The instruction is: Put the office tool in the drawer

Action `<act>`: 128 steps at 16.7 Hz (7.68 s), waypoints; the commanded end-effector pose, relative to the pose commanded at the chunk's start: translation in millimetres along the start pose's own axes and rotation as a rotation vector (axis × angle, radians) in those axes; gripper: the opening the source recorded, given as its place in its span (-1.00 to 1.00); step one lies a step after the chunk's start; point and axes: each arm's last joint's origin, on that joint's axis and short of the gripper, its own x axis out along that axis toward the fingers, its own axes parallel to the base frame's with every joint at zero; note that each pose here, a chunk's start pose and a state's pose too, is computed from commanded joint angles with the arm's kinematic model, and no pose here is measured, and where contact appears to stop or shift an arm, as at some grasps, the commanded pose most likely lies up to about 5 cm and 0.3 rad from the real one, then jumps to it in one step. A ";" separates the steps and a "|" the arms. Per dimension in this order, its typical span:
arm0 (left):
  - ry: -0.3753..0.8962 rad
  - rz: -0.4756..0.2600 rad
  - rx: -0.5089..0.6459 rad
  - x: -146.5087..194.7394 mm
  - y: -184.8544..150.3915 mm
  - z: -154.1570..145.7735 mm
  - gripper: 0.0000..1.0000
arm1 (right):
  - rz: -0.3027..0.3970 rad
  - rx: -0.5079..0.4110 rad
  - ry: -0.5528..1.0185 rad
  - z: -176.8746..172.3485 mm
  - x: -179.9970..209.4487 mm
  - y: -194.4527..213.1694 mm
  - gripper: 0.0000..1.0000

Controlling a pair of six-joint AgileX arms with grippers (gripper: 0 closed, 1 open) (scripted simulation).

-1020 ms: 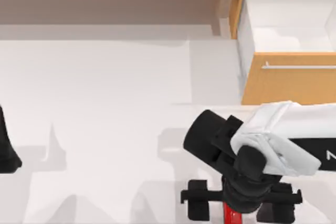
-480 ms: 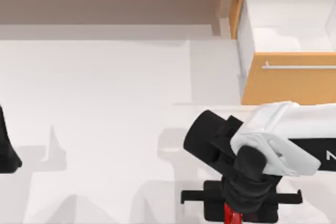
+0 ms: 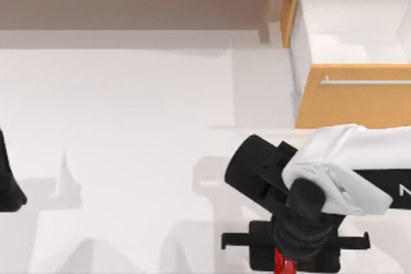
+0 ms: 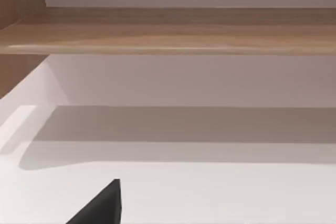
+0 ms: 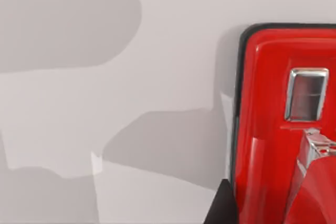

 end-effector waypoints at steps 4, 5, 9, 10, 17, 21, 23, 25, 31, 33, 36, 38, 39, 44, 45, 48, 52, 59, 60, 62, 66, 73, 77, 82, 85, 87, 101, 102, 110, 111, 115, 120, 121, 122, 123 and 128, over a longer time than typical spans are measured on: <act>0.000 0.000 0.000 0.0 0.0 0.0 1.00 | 0.005 0.002 -0.004 0.6 -8.4 0.9 -1.00; 0.000 0.000 0.000 0.0 0.0 0.0 1.00 | 0.000 0.003 0.001 0.3 -11.5 0.5 -1.00; 0.000 0.000 0.000 0.0 0.0 0.0 1.00 | -0.003 0.002 0.002 -0.1 -28.6 -0.3 -1.00; 0.000 0.000 0.000 0.0 0.0 0.0 1.00 | 0.002 0.001 -0.001 0.0 -30.5 0.0 -1.00; 0.000 0.000 0.000 0.0 0.0 0.0 1.00 | 0.078 0.001 -0.057 16.7 -50.9 2.8 -1.00; 0.000 0.000 0.000 0.0 0.0 0.0 1.00 | 0.224 -0.002 -0.224 70.5 -107.0 1.0 -1.00; 0.000 0.000 0.000 0.0 0.0 0.0 1.00 | 0.261 0.002 -0.324 105.5 -135.3 -10.2 -1.00; 0.000 0.000 0.000 0.0 0.0 0.0 1.00 | 0.260 0.015 -0.417 142.9 -157.3 -30.1 -1.00; 0.000 0.000 0.000 0.0 0.0 0.0 1.00 | 0.112 0.055 -0.477 242.2 -147.5 -114.4 -1.00; 0.000 0.000 0.000 0.0 0.0 0.0 1.00 | 0.071 0.049 -0.407 262.4 -117.5 -136.7 -1.00; 0.000 0.000 0.000 0.0 0.0 0.0 1.00 | 0.052 0.019 -0.278 274.9 -70.8 -153.6 -1.00; 0.000 0.000 0.000 0.0 0.0 0.0 1.00 | 0.056 0.000 -0.205 273.3 -50.2 -157.5 -1.00; 0.000 0.000 0.000 0.0 0.0 0.0 1.00 | 0.059 -0.006 -0.181 271.4 -45.4 -158.5 -1.00; 0.000 0.000 0.000 0.0 0.0 0.0 1.00 | 0.060 -0.012 -0.175 270.0 -44.9 -156.8 -1.00; 0.000 0.000 0.000 0.0 0.0 0.0 1.00 | 0.059 -0.012 -0.175 270.1 -44.9 -156.6 -1.00; 0.000 0.000 0.000 0.0 0.0 0.0 1.00 | 0.028 -0.026 -0.179 271.0 -43.7 -152.7 -1.00; 0.000 0.000 0.000 0.0 0.0 0.0 1.00 | -0.025 -0.048 -0.181 272.5 -39.9 -145.9 -1.00; 0.000 0.000 0.000 0.0 0.0 0.0 1.00 | 0.039 -0.020 -0.172 272.1 -34.9 -155.0 -1.00; 0.000 0.000 0.000 0.0 0.0 0.0 1.00 | 0.053 -0.013 -0.171 271.9 -34.3 -157.2 -1.00; 0.000 0.000 0.000 0.0 0.0 0.0 1.00 | 0.061 -0.009 -0.170 271.8 -34.0 -158.4 -1.00; 0.000 0.000 0.000 0.0 0.0 0.0 1.00 | 0.061 -0.009 -0.170 271.8 -34.0 -158.4 -0.85; 0.000 0.000 0.000 0.0 0.0 0.0 1.00 | 0.061 -0.009 -0.170 271.8 -34.0 -158.4 0.21; 0.000 0.000 0.000 0.0 0.0 0.0 1.00 | 0.061 -0.009 -0.170 271.8 -34.0 -158.4 0.81; 0.000 0.000 0.000 0.0 0.0 0.0 1.00 | 0.061 -0.009 -0.170 271.8 -34.0 -158.4 1.00; 0.000 0.000 0.000 0.0 0.0 0.0 1.00 | 0.061 -0.009 -0.170 271.8 -34.0 -158.4 1.00; 0.000 0.000 0.000 0.0 0.0 0.0 1.00 | 0.061 -0.012 -0.170 271.6 -33.9 -157.4 1.00; 0.000 0.000 0.000 0.0 0.0 0.0 1.00 | 0.081 -0.427 -0.881 238.5 -116.4 -123.2 1.00; 0.000 0.000 0.000 0.0 0.0 0.0 1.00 | 0.065 -0.500 -0.938 230.4 -114.4 -114.5 1.00; 0.000 0.000 0.000 0.0 0.0 0.0 1.00 | -0.220 -1.082 -1.310 144.5 -53.4 -63.4 1.00; 0.000 0.000 0.000 0.0 0.0 0.0 1.00 | -0.277 -1.141 -1.341 132.9 -43.1 -62.5 1.00; 0.000 0.000 0.000 0.0 0.0 0.0 1.00 | -0.546 -1.310 -1.414 92.5 -7.5 -75.3 1.00; 0.000 0.000 0.000 0.0 0.0 0.0 1.00 | -0.896 -1.344 -1.376 62.9 18.1 -114.1 1.00; 0.000 0.000 0.000 0.0 0.0 0.0 1.00 | -0.957 -1.334 -1.353 59.6 21.2 -122.5 1.00; 0.000 0.000 0.000 0.0 0.0 0.0 1.00 | -1.014 -1.320 -1.328 56.9 23.8 -130.6 1.00; 0.000 0.000 0.000 0.0 0.0 0.0 1.00 | -1.064 -1.302 -1.305 55.3 25.6 -137.7 1.00; 0.000 0.000 0.000 0.0 0.0 0.0 1.00 | -1.196 -1.235 -1.232 53.5 28.9 -157.4 1.00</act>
